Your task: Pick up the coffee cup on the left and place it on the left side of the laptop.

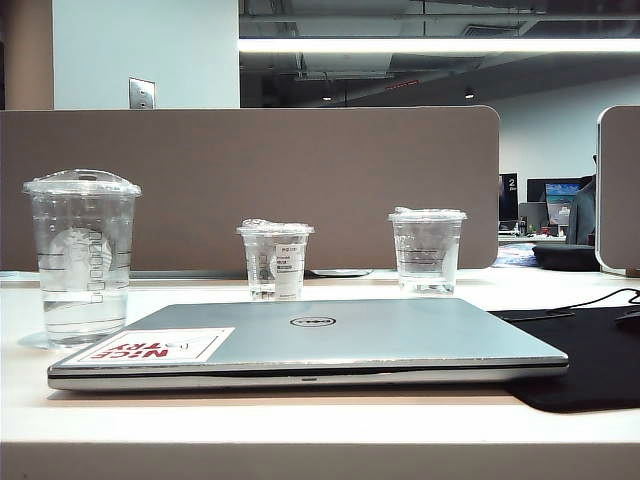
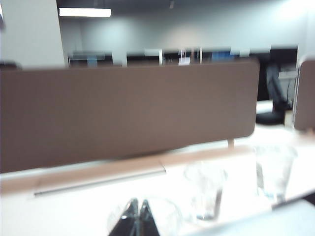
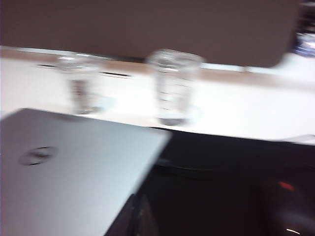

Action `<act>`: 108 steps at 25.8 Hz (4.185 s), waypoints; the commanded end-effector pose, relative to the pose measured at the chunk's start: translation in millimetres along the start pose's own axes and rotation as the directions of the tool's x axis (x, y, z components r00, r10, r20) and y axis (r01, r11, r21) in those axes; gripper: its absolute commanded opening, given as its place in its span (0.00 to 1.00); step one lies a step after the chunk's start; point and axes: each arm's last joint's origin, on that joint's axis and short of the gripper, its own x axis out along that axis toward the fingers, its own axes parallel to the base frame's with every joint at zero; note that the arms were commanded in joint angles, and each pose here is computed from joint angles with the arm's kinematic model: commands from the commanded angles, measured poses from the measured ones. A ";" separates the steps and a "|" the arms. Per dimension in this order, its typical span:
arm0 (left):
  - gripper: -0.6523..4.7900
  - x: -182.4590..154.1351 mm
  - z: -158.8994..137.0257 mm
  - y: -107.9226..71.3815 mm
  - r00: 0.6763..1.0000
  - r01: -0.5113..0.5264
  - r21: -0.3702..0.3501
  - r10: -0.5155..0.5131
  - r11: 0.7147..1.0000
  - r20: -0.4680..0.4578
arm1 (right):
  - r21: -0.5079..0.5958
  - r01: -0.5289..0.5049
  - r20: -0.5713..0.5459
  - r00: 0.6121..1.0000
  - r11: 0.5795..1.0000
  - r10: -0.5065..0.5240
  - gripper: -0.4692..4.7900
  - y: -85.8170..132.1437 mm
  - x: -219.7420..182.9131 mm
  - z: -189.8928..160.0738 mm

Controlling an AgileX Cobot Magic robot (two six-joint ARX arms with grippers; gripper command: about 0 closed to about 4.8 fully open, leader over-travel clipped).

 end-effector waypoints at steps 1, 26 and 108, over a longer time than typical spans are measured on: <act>0.11 0.2 -2.2 0.2 1.000 0.000 0.037 0.001 0.999 -0.031 | 0.003 0.103 0.014 0.995 0.995 -0.103 0.08 -9.5 -0.7 0.2; 0.11 -0.1 -4.8 3.2 0.992 -0.106 0.035 0.108 0.994 -0.060 | 0.014 0.350 0.012 0.937 0.937 -0.350 0.08 -33.2 -7.4 0.1; 0.11 2.2 -78.7 12.0 0.944 -0.278 0.014 0.276 0.960 -0.182 | 0.014 0.349 0.012 0.937 0.937 -0.349 0.08 -33.1 -7.4 0.1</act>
